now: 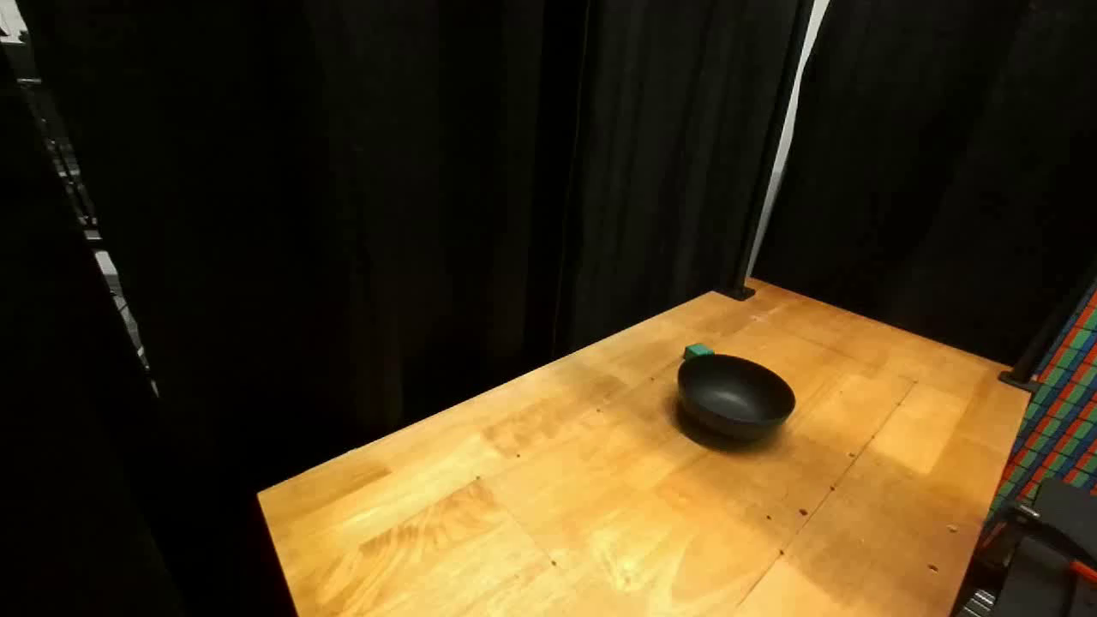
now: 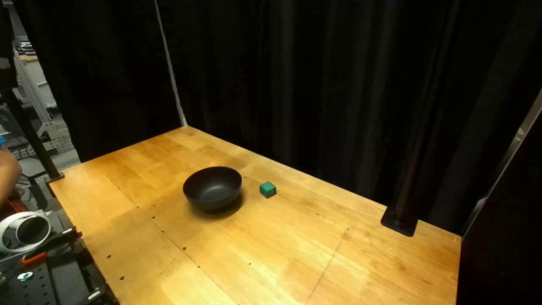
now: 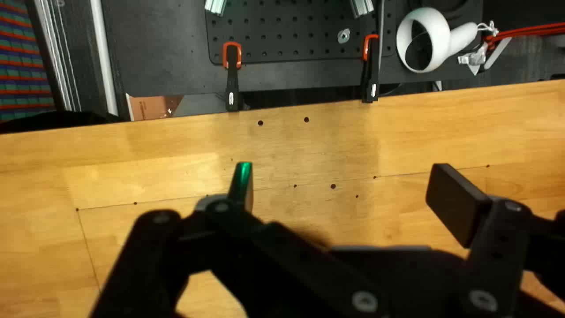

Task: Put the green block inside the bowl

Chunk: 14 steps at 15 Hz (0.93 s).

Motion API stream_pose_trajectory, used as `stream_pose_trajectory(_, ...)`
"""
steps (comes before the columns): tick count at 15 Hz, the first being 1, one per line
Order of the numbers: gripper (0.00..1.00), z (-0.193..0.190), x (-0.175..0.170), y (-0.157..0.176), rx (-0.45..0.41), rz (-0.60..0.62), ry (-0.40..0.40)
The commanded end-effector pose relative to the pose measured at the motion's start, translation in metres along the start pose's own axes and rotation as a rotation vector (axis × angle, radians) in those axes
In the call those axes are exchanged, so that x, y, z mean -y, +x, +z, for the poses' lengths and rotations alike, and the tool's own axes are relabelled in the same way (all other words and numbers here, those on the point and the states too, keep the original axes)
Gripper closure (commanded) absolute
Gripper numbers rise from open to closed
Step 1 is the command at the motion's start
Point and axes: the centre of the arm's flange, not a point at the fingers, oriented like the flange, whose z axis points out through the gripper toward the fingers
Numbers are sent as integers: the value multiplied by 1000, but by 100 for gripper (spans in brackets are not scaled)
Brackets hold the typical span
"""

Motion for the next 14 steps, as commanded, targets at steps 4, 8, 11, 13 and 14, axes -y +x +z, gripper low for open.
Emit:
stream_pose_trajectory(4,0,-6,0,-1,-15,0,0)
stream_pose_trajectory(8,0,-6,0,-1,-15,0,0)
stream_pose_trajectory(11,0,-6,0,-1,-15,0,0)
stream_pose_trajectory(13,0,17,-5,25,-9,54,-21)
stream_pose_trajectory(14,0,33,-9,48,-18,106,-24)
